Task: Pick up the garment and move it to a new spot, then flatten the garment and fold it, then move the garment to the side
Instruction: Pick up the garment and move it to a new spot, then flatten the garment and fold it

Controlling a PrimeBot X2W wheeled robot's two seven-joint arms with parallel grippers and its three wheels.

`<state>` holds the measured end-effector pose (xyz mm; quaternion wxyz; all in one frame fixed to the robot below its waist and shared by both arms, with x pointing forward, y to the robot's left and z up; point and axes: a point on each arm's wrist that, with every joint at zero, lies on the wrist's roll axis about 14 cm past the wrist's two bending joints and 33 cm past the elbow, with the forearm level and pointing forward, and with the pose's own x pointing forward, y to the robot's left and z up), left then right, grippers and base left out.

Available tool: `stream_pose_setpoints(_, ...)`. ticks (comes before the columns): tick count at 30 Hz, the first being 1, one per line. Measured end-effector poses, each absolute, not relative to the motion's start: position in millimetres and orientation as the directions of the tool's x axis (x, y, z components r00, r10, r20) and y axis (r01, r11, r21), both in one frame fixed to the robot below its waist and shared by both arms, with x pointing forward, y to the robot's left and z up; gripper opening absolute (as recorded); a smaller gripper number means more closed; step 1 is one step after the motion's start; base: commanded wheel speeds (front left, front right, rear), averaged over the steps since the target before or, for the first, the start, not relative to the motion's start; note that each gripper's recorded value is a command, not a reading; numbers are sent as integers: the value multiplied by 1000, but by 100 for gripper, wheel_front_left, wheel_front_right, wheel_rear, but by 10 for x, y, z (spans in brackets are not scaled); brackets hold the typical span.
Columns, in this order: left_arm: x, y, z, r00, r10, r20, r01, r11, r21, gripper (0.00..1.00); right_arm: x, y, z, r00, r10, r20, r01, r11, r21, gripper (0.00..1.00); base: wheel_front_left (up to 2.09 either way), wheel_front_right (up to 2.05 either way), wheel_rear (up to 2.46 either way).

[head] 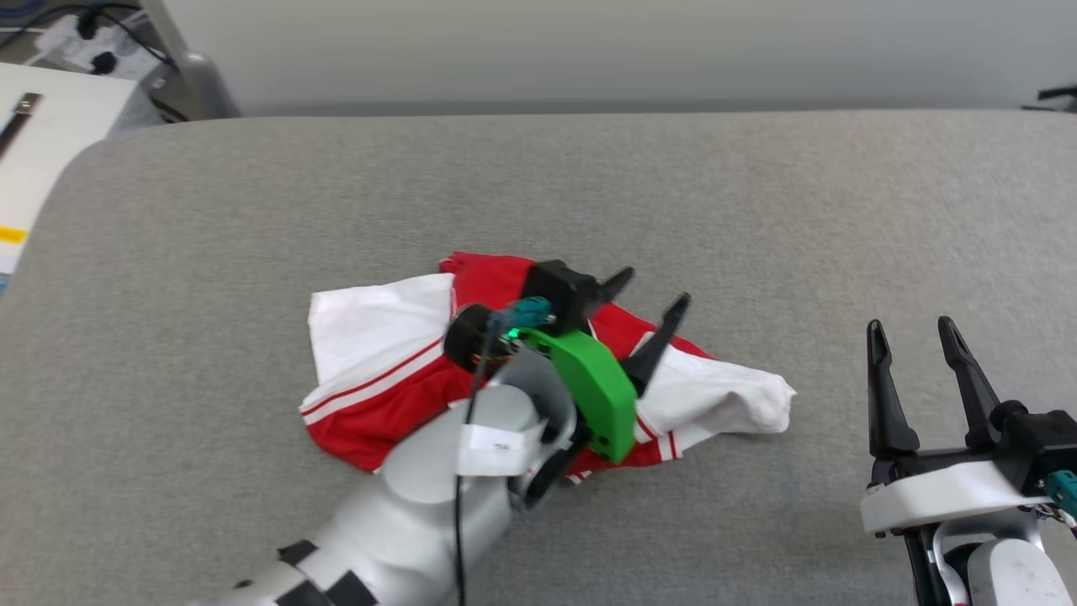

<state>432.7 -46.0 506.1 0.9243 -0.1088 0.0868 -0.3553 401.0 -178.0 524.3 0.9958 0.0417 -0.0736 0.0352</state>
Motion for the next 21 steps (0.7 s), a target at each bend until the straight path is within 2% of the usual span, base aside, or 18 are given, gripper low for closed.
stream_pose_setpoints(6, 4571, 580, 5491, 890, -454, 38, 455, 881, -130, 100, 3985, -1529, 5287, 977, 135, 162, -150, 985, 83, 100, 0, 0, 0)
stream_pose_setpoints(10, 4427, 1300, 5725, 953, -272, 134, 287, 952, -105, 100, 3979, -1388, 5318, 970, 175, 171, -191, 978, 84, 100, 0, 0, 0)
stream_pose_setpoints(15, 3971, 1799, 5572, 982, -125, 143, 141, 984, -108, 100, 3949, -1266, 5315, 963, 210, 169, -227, 970, 83, 100, 0, 0, 0)
stream_pose_setpoints(21, 3603, 1908, 5476, 986, -48, 158, 69, 990, -125, 100, 3900, -1203, 5307, 959, 231, 164, -246, 966, 75, 100, 0, 0, 0)
